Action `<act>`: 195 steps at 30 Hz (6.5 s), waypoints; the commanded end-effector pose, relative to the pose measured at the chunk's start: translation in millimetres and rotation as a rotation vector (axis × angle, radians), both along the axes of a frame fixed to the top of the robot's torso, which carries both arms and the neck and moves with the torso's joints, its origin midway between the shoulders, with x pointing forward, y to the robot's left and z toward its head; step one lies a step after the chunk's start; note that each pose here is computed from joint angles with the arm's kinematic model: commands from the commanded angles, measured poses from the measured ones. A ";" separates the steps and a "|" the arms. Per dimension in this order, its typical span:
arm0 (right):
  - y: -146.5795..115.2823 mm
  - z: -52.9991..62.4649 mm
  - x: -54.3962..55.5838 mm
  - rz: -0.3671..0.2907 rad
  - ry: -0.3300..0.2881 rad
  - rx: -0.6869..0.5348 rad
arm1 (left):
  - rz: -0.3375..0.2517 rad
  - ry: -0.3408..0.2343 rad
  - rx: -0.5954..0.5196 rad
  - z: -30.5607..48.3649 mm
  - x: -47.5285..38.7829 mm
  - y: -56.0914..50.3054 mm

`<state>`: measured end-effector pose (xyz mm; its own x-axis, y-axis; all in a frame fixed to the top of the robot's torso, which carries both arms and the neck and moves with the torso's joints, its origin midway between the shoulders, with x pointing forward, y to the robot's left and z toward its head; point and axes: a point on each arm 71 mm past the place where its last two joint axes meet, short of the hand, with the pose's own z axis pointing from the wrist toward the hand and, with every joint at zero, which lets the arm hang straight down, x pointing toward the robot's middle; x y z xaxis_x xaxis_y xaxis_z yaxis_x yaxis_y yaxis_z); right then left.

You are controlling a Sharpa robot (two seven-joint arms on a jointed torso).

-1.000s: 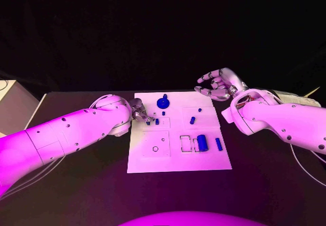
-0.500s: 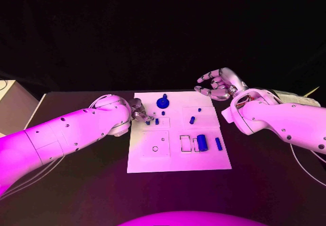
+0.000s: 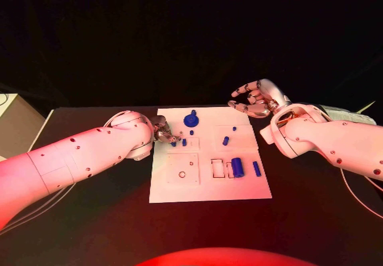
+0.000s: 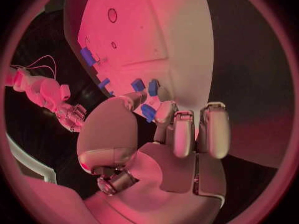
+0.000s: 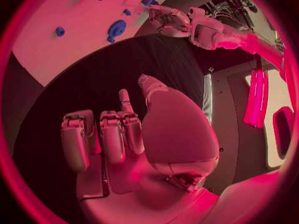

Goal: Assemble the parts on the task board

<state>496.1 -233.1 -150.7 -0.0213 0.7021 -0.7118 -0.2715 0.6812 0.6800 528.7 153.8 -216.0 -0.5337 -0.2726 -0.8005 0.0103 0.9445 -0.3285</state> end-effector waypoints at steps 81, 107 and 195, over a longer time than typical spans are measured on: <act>-0.8 -1.9 -1.7 0.011 -0.008 -0.011 | 0.003 0.029 -0.049 1.3 -4.6 0.0; -1.8 -2.0 -1.8 0.009 -0.007 -0.012 | 0.003 0.029 -0.027 1.0 -4.5 2.4; -1.5 -2.4 -1.8 0.011 -0.003 -0.013 | -0.058 0.046 0.018 -0.2 -4.1 -1.8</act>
<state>494.9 -236.2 -153.4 -0.0211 0.6987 -0.7151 -0.2657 0.6856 0.6778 526.4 154.4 -214.1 -0.5675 -0.2445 -0.7862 0.0369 0.9464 -0.3210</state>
